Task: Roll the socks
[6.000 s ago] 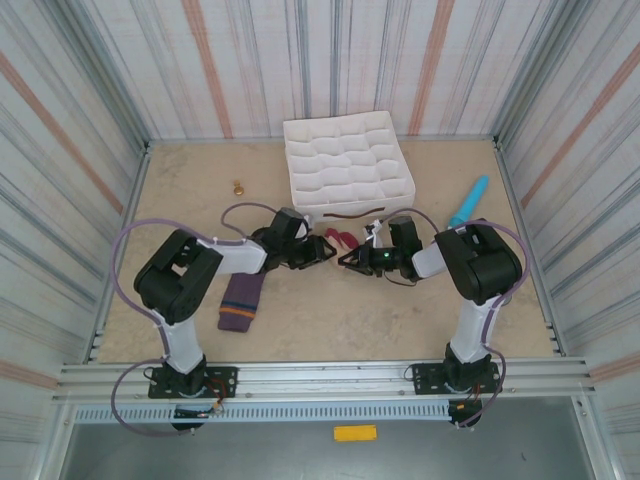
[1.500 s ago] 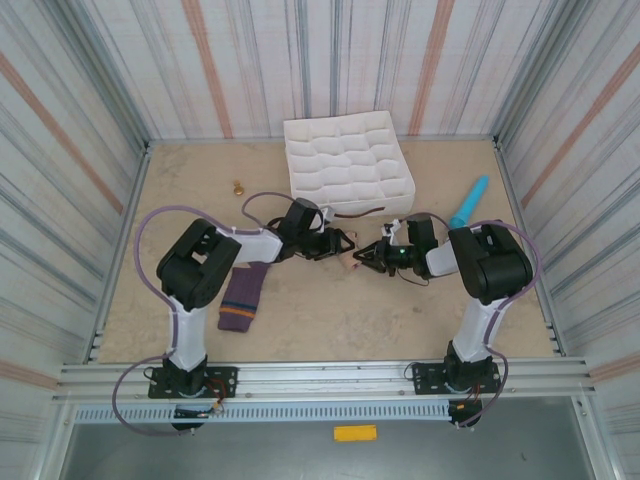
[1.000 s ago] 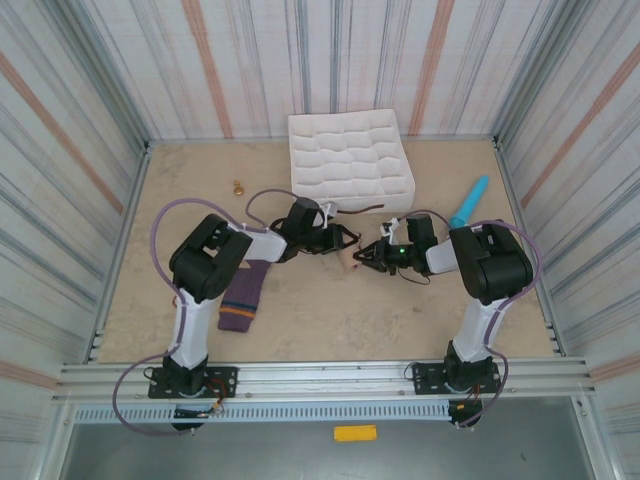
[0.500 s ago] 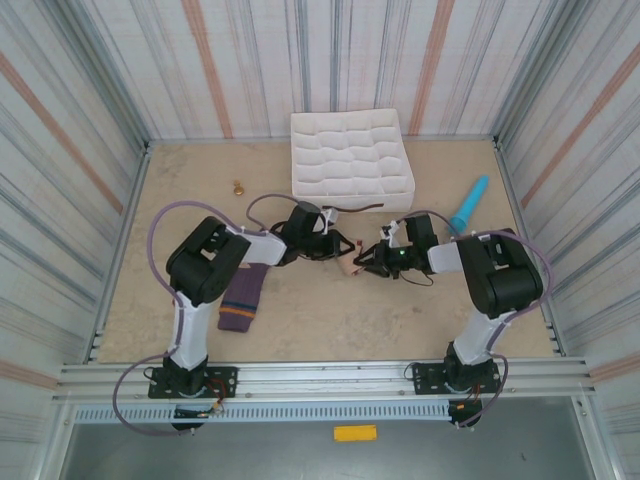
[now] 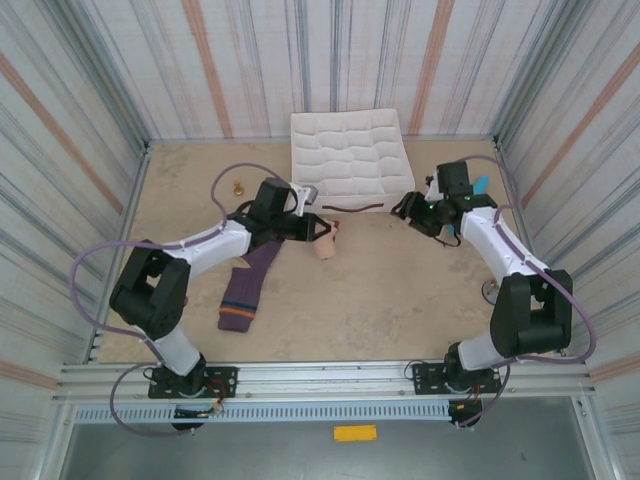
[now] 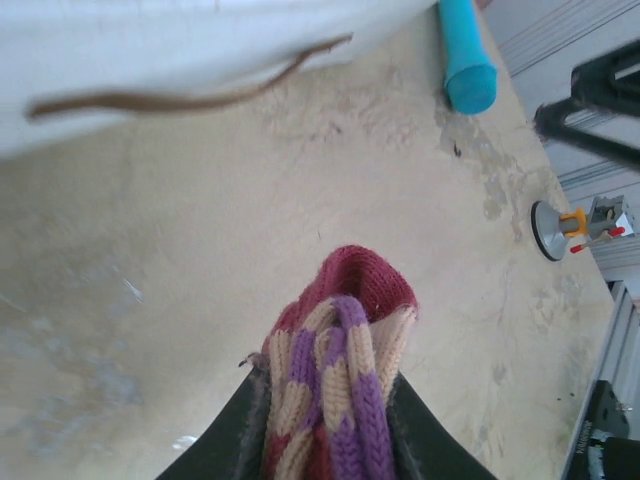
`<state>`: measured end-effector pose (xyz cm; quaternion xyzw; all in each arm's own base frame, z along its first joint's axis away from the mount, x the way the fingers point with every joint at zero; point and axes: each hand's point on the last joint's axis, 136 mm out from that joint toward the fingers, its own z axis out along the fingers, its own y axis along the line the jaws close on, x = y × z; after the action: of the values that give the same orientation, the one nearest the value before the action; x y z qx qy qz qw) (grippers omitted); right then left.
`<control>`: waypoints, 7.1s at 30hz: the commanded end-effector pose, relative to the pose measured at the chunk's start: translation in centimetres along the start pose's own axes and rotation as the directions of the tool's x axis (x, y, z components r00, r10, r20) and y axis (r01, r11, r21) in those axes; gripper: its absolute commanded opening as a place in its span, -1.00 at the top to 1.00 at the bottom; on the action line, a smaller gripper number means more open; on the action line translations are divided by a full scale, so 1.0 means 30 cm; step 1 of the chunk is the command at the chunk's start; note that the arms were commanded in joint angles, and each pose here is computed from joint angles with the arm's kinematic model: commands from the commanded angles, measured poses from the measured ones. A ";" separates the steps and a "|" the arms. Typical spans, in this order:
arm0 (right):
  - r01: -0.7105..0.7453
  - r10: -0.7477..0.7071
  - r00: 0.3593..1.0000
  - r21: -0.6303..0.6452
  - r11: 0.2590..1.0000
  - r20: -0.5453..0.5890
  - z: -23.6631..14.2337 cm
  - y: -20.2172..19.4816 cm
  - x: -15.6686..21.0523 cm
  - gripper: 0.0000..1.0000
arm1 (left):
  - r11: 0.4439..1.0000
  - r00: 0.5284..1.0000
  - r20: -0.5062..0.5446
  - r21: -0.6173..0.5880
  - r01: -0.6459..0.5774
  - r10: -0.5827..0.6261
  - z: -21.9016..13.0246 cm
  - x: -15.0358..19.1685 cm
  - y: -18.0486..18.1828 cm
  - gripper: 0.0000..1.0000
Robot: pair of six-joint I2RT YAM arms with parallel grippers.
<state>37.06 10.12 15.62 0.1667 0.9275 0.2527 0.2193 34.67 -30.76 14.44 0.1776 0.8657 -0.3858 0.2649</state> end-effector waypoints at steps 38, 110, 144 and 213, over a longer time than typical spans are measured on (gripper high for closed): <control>0.251 -0.195 0.963 0.347 0.904 -0.189 0.093 -0.205 -0.105 1.00 | 0.921 0.917 0.208 0.121 -0.370 0.341 -0.169 -0.356 -0.034 1.00; -0.119 0.184 0.970 0.354 0.928 -0.156 0.161 -0.265 -0.070 1.00 | 0.709 0.725 0.120 -0.365 -0.603 0.678 0.019 -0.021 0.089 -0.38; 0.015 -0.008 0.998 0.107 0.994 -0.061 0.160 0.022 -0.284 -0.91 | 0.932 0.985 -0.040 -0.330 0.148 -0.171 -0.086 0.252 0.464 -0.72; 0.767 -0.781 0.616 0.148 0.625 0.105 0.110 0.145 0.674 -0.98 | 0.753 0.741 -0.138 -0.163 0.638 -0.658 -0.364 0.603 0.216 -0.54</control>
<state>21.76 22.72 8.04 -0.1992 0.9123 0.1050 0.3420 22.06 -16.38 6.38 -0.0899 0.9201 -0.3726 0.0812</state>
